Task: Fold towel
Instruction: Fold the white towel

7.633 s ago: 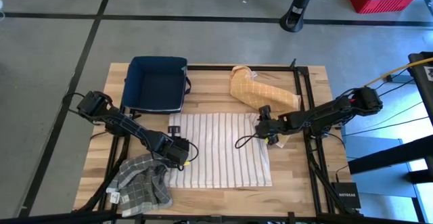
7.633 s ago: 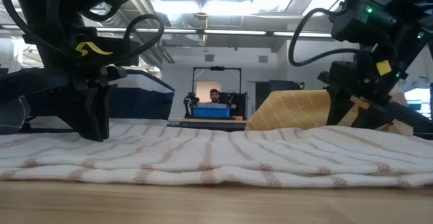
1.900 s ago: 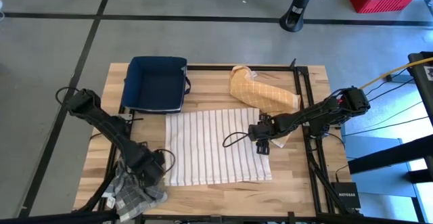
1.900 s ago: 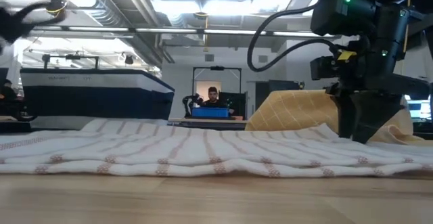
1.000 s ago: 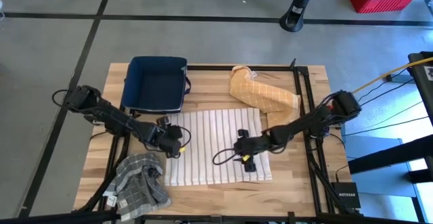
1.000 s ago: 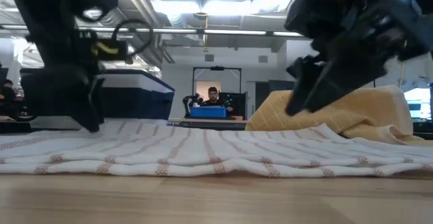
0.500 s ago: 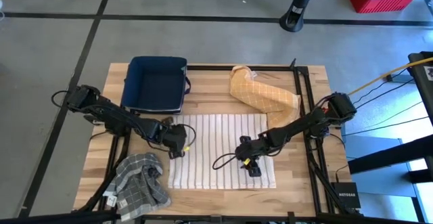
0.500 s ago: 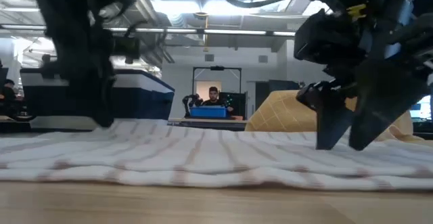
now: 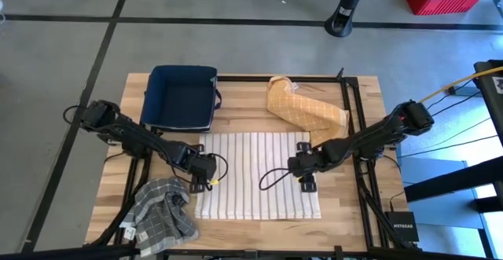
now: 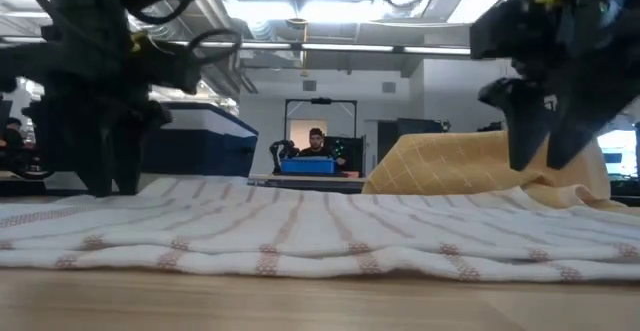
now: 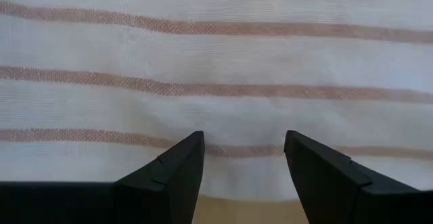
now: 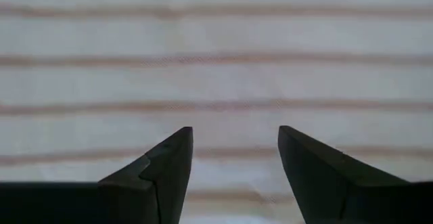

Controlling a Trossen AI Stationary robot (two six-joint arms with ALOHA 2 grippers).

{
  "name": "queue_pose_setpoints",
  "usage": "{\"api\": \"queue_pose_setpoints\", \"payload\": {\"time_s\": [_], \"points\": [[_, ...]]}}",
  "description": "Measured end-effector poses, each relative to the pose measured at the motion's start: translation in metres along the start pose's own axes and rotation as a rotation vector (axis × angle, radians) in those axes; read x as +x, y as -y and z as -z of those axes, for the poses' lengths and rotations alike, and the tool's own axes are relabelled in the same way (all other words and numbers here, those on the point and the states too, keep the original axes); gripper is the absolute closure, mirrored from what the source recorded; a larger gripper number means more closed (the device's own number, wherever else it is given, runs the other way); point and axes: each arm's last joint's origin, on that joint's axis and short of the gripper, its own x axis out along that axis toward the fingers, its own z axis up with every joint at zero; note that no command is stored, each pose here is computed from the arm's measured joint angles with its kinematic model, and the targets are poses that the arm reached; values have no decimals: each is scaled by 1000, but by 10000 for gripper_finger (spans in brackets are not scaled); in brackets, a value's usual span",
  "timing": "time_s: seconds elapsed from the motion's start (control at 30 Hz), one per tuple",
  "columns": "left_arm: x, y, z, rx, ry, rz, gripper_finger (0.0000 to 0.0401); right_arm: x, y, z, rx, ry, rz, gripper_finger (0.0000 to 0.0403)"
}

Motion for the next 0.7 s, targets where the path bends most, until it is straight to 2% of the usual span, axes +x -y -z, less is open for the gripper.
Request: {"api": "queue_pose_setpoints", "payload": {"time_s": [0.17, 0.3, 0.53, 0.7], "points": [[5, 5, -1, -5, 16, 4, 203, 10, 4, 17, 27, -56, 34, 182], [14, 4, 0, -8, -34, -30, 203, 15, 6, 23, 45, -74, 36, 182], [20, 4, 2, -23, -74, -47, 203, 9, 7, 25, 65, -81, 30, 182], [20, 3, 2, -21, -74, -46, 203, 3, 10, 29, 35, -87, 79, 182]]}}
